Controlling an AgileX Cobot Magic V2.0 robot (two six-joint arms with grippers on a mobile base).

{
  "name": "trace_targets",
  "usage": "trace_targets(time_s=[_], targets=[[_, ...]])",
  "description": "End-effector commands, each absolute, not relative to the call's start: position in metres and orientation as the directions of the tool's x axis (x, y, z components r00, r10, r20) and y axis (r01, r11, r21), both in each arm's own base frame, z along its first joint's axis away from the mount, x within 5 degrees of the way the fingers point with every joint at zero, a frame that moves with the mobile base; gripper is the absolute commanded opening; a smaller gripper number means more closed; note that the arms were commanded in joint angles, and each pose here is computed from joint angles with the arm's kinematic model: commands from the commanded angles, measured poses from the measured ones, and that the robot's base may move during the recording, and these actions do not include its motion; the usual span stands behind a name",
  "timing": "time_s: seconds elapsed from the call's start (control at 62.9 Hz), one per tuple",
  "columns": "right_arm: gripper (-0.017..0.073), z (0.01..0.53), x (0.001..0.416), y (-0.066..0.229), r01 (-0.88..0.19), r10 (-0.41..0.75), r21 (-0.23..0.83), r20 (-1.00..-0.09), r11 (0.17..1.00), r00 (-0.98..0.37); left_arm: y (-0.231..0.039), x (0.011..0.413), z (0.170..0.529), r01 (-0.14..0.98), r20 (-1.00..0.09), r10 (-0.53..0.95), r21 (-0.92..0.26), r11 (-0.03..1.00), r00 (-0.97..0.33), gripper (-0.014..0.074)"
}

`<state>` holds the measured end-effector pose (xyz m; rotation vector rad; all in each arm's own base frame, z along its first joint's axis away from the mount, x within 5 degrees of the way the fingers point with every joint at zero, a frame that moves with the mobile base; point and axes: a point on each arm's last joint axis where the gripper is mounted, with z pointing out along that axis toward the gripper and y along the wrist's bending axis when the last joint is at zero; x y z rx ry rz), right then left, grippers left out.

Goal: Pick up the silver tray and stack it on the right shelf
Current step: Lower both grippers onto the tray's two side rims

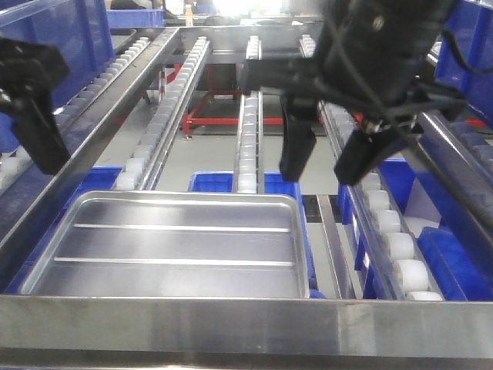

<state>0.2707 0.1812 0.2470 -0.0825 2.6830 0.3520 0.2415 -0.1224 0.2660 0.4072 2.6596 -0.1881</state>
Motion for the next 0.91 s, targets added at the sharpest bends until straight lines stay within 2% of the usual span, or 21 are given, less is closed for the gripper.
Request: trace_targets(time_s=[0.0, 0.254, 0.604, 0.89], targets=[[0.0435, 0.263, 0.277, 0.184, -0.099, 0.046, 0.268, -0.486, 0.958, -0.873, -0.127, 0.25, 0.274, 0.263, -0.481, 0.186, -0.098, 0.96, -0.857, 0.035], [0.0435, 0.247, 0.289, 0.195, -0.097, 0.032, 0.253, -0.463, 0.963, -0.886, -0.133, 0.264, 0.246, 0.248, -0.408, 0.199, -0.07, 0.966, -0.891, 0.035], [0.0435, 0.221, 0.298, 0.202, -0.091, 0.018, 0.232, -0.428, 0.969, -0.904, -0.14, 0.275, 0.231, 0.244, -0.424, 0.186, -0.086, 0.966, -0.887, 0.0349], [0.0435, 0.215, 0.302, 0.206, -0.098, 0.02, 0.242, -0.443, 0.965, -0.897, -0.144, 0.283, 0.217, 0.205, -0.411, 0.146, -0.103, 0.973, -0.9, 0.0349]])
